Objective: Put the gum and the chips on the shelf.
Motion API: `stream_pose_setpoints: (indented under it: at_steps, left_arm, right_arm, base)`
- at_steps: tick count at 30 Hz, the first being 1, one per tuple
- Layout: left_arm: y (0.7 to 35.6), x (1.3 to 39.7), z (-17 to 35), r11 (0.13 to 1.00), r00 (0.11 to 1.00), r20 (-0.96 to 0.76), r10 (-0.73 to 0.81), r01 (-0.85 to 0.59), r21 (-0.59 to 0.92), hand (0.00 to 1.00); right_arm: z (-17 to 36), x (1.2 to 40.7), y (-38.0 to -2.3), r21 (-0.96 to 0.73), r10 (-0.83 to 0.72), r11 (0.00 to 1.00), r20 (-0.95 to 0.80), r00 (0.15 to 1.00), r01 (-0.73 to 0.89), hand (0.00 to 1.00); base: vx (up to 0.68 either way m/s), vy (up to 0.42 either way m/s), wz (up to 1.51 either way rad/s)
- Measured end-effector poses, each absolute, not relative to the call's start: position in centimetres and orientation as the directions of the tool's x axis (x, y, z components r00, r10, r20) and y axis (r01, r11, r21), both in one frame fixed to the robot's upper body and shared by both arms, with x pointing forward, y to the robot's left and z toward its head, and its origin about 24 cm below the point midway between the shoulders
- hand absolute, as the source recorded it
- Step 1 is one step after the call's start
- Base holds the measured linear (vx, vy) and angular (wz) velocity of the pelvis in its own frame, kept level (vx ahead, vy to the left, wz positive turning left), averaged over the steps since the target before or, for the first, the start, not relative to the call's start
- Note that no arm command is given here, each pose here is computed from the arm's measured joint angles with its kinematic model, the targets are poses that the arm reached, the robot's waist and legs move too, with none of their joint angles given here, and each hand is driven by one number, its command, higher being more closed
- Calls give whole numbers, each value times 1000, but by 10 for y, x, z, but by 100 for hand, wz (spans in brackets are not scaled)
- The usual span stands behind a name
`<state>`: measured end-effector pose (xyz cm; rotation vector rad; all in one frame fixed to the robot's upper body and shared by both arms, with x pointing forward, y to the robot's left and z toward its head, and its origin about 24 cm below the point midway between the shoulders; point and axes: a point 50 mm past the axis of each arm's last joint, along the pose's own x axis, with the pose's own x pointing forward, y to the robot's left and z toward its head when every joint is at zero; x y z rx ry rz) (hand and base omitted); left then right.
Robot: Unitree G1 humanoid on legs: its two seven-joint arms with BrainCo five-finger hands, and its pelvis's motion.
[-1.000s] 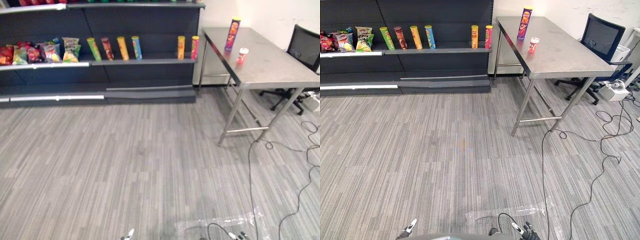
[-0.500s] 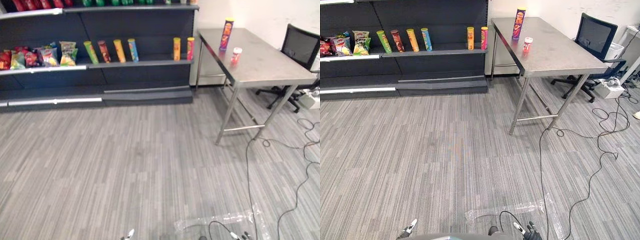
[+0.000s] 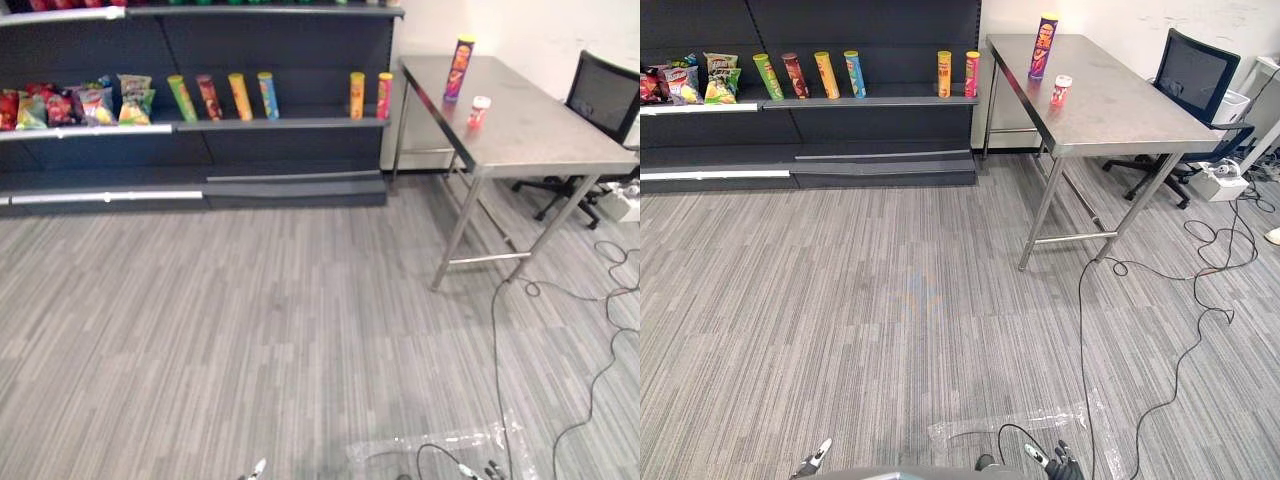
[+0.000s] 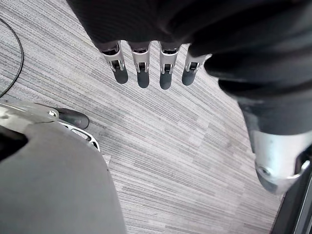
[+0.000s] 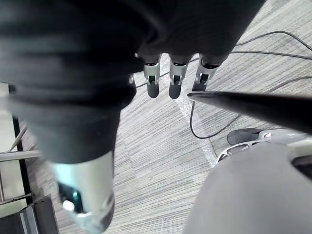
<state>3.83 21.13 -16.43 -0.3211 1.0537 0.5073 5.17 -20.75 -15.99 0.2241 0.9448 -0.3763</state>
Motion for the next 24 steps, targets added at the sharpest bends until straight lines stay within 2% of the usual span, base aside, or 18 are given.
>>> stream_pose_setpoints:
  at_steps: [10,17,24]
  left_arm:
    - [211,39,-164,841,397,-886,240,-540,-14,0]
    - [214,44,-162,828,414,-874,254,-560,-25,0]
    - [210,53,-158,715,462,-849,257,-682,-155,0]
  right_arm:
    - [-161,49,-207,73,-186,896,-833,521,438,0]
    - [-161,56,-206,126,-119,912,-831,543,391,0]
    - [-161,63,-211,126,-82,930,-845,528,345,0]
  base:
    - [-40,-12,7]
    - [10,-9,3]
    - [32,3,-10]
